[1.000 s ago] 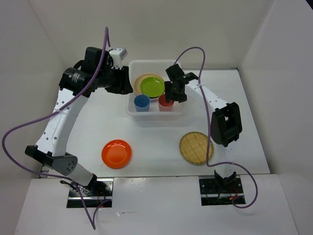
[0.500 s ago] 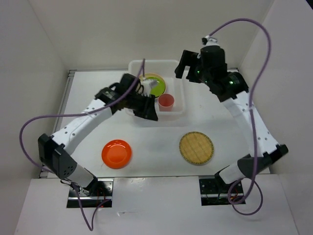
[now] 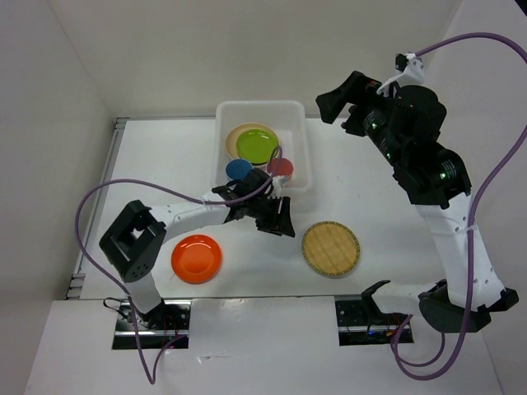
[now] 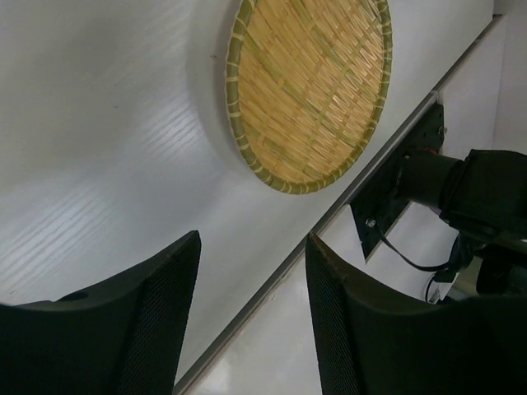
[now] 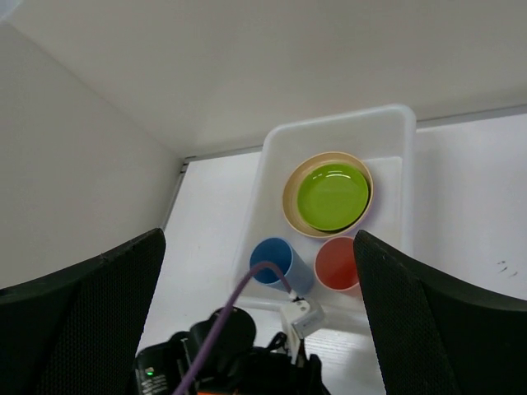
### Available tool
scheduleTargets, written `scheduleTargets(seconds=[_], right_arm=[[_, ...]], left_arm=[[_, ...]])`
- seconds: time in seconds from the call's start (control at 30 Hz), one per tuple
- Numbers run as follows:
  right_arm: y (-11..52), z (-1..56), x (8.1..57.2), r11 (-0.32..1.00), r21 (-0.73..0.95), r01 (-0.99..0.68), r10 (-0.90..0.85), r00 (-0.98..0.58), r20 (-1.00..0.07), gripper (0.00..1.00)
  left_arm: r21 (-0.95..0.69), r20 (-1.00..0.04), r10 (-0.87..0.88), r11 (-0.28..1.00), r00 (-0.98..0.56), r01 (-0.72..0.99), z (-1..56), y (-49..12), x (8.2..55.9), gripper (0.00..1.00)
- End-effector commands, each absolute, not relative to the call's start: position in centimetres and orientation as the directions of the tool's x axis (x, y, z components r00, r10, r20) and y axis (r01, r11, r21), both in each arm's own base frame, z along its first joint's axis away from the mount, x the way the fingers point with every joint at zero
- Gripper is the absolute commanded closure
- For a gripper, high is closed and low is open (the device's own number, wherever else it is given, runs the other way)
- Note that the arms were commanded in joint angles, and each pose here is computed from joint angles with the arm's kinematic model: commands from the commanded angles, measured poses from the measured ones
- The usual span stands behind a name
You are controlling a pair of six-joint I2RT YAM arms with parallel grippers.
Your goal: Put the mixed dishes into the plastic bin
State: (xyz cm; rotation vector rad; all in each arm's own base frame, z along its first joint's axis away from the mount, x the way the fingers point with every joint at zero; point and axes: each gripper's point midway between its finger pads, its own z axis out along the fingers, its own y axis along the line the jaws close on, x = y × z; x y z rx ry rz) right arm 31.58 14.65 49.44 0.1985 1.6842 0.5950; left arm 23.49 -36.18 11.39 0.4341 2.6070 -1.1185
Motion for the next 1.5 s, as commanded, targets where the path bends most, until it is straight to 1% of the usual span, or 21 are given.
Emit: scheduleTargets(seconds=[0.0, 0.13, 0.17, 0.27, 0.3, 0.33, 0.4, 0.43, 0.57, 0.63, 0.7, 0.73, 0.93, 1.03, 1.2, 1.3, 1.33, 1.37, 1.4, 1.43, 1.47], right_arm=[[14.5, 51.5, 31.2, 0.826, 0.512, -0.237, 0.489, -0.153, -0.859, 0.01], [14.8, 52.3, 30.8, 0.813, 0.516, -0.269, 0.496, -0.142, -0.857, 0.01], [14.8, 52.3, 30.8, 0.813, 0.516, -0.269, 0.496, -0.142, -0.857, 0.01], [14.8, 52.3, 30.8, 0.813, 0.516, -0.269, 0.496, -0.142, -0.857, 0.01], [14.8, 52.3, 30.8, 0.813, 0.516, -0.269, 0.496, -0.142, -0.857, 0.01], [14.8, 52.3, 30.8, 0.813, 0.516, -0.269, 0.496, -0.142, -0.857, 0.01], [14.9, 52.3, 30.7, 0.811, 0.516, -0.276, 0.495, -0.146, -0.857, 0.01], [14.9, 52.3, 30.7, 0.811, 0.516, -0.276, 0.495, -0.146, -0.857, 0.01], [14.8, 52.6, 30.4, 0.809, 0.517, -0.281, 0.498, -0.139, -0.856, 0.01], [14.8, 52.6, 30.4, 0.809, 0.517, -0.281, 0.498, -0.139, -0.856, 0.01], [14.8, 52.6, 30.4, 0.809, 0.517, -0.281, 0.498, -0.139, -0.856, 0.01], [14.8, 52.6, 30.4, 0.809, 0.517, -0.281, 0.498, -0.139, -0.856, 0.01], [14.8, 52.6, 30.4, 0.809, 0.517, -0.281, 0.498, -0.139, -0.856, 0.01], [14.7, 52.5, 30.2, 0.809, 0.517, -0.281, 0.498, -0.139, -0.856, 0.01], [14.6, 52.3, 30.1, 0.811, 0.516, -0.276, 0.495, -0.146, -0.857, 0.01], [14.5, 52.3, 30.2, 0.813, 0.516, -0.269, 0.496, -0.142, -0.857, 0.01], [14.3, 52.6, 29.9, 0.811, 0.517, -0.273, 0.500, -0.135, -0.856, 0.01], [14.3, 52.6, 29.9, 0.811, 0.517, -0.273, 0.500, -0.135, -0.856, 0.01], [14.3, 52.6, 29.9, 0.811, 0.517, -0.273, 0.500, -0.135, -0.856, 0.01], [14.3, 52.6, 29.9, 0.811, 0.517, -0.273, 0.500, -0.135, -0.856, 0.01], [14.3, 52.6, 29.9, 0.811, 0.517, -0.273, 0.500, -0.135, -0.856, 0.01]], left_arm=[[-0.716, -0.397, 0.096, 0.590, -0.913, 0.373, 12.0, -39.2, 24.5, 0.38], [-0.727, -0.376, 0.095, 0.586, -0.922, 0.357, 10.3, -41.3, 23.6, 0.38], [-0.732, -0.352, 0.087, 0.595, -0.932, 0.332, 9.5, -41.6, 23.1, 0.38], [-0.734, -0.334, 0.029, 0.619, -0.942, 0.279, 8.5, -41.9, 23.1, 0.38], [-0.745, -0.341, 0.005, 0.608, -0.940, 0.273, 8.6, -42.1, 23.4, 0.38], [-0.747, -0.334, -0.011, 0.613, -0.942, 0.258, 8.2, -42.0, 23.4, 0.40], [-0.740, -0.302, -0.026, 0.637, -0.953, 0.217, 7.0, -41.7, 22.9, 0.40], [-0.746, -0.312, -0.042, 0.629, -0.949, 0.217, 7.3, -42.0, 23.3, 0.40], [-0.757, -0.264, -0.054, 0.630, -0.963, 0.172, 5.4, -42.2, 22.1, 0.41], [-0.749, -0.269, -0.074, 0.643, -0.960, 0.161, 4.8, -42.2, 22.1, 0.42], [-0.735, -0.301, -0.096, 0.657, -0.949, 0.167, 4.7, -42.4, 22.5, 0.44], [-0.733, -0.302, -0.098, 0.660, -0.948, 0.165, 4.7, -42.7, 22.2, 0.46], [-0.705, -0.334, -0.113, 0.689, -0.936, 0.169, 3.5, -43.1, 21.6, 0.49], [-0.693, -0.356, -0.125, 0.700, -0.926, 0.172, 3.1, -43.2, 21.8, 0.53], [-0.666, -0.355, -0.110, 0.726, -0.928, 0.168, 1.4, -43.2, 21.2, 0.63], [-0.649, -0.369, -0.116, 0.742, -0.922, 0.166, 0.8, -43.2, 21.2, 0.74], [-0.645, -0.376, -0.112, 0.745, -0.920, 0.173, 0.7, -43.4, 20.9, 0.80], [-0.635, -0.392, -0.127, 0.754, -0.911, 0.168, 0.7, -43.2, 21.3, 0.91], [-0.638, -0.401, -0.127, 0.750, -0.907, 0.176, 1.1, -43.4, 21.1, 0.96], [-0.638, -0.401, -0.127, 0.750, -0.907, 0.176, 1.1, -43.4, 21.1, 1.00], [-0.633, -0.406, -0.133, 0.754, -0.904, 0.174, 1.2, -43.1, 21.2, 1.00]])
